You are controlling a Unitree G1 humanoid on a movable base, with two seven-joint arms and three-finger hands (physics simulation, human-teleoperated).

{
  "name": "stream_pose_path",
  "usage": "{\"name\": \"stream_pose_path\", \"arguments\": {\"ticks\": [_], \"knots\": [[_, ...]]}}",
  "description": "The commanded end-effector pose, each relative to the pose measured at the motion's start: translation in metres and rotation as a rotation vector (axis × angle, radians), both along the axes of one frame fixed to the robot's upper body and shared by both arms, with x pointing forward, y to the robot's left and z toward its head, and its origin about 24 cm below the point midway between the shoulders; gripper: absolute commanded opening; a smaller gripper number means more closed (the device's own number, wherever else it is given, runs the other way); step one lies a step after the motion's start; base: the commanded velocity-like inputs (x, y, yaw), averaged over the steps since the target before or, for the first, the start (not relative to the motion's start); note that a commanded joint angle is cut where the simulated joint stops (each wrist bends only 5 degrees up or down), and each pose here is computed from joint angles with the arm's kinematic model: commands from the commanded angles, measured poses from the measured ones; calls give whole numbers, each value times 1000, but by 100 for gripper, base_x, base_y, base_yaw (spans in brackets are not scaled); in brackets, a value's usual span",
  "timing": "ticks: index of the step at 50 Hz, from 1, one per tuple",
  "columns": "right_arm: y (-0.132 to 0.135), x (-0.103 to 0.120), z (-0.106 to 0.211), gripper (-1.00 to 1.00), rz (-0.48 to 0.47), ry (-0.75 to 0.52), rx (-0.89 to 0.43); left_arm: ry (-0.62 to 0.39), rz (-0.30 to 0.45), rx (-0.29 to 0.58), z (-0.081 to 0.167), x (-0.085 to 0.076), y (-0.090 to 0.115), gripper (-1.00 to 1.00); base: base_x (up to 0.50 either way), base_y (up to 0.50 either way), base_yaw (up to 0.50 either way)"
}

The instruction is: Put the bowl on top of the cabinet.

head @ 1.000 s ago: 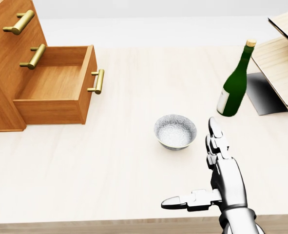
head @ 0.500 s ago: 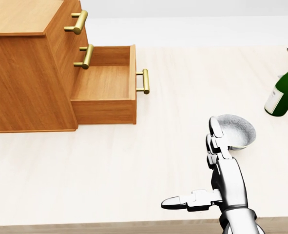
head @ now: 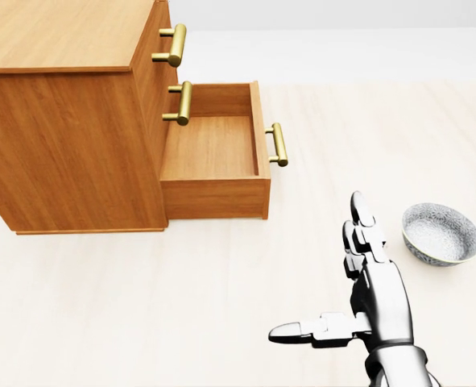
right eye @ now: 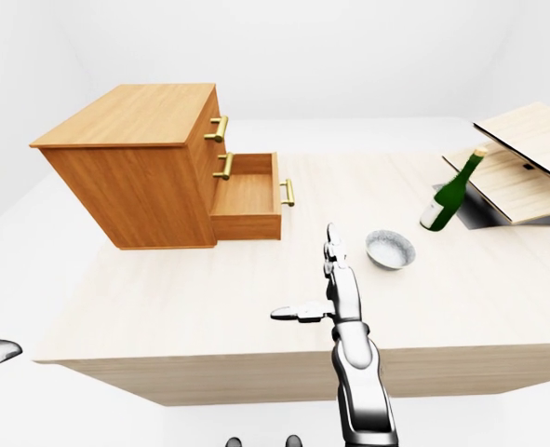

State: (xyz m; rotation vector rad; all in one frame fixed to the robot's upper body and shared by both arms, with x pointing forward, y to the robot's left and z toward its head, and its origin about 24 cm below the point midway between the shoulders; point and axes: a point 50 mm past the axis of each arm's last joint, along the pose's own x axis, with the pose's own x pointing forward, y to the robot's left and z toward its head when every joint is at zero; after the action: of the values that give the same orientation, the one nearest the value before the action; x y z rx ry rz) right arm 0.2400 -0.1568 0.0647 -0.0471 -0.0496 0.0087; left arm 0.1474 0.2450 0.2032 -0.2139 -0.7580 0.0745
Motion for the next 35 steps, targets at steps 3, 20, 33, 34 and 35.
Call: {"name": "stream_pose_path", "arguments": {"ticks": [3, 20, 33, 34, 35], "knots": [[1, 3, -16, 100, 18, 27, 45, 68, 21, -47, -15, 13, 4, 100, 50, 23, 0], [0, 5, -17, 100, 13, 30, 49, 67, 21, -43, -15, 12, 4, 100, 50, 19, 0], [-3, 3, -15, 100, 0, 17, 62, 68, 22, -44, -15, 12, 4, 100, 50, 5, 0], [-3, 3, -15, 100, 0, 18, 62, 67, 22, -45, -14, 12, 4, 100, 50, -7, 0], [-3, 4, -16, 100, -1, 19, 61, 66, 22, -45, -14, 12, 4, 100, 50, -8, 0]]}}
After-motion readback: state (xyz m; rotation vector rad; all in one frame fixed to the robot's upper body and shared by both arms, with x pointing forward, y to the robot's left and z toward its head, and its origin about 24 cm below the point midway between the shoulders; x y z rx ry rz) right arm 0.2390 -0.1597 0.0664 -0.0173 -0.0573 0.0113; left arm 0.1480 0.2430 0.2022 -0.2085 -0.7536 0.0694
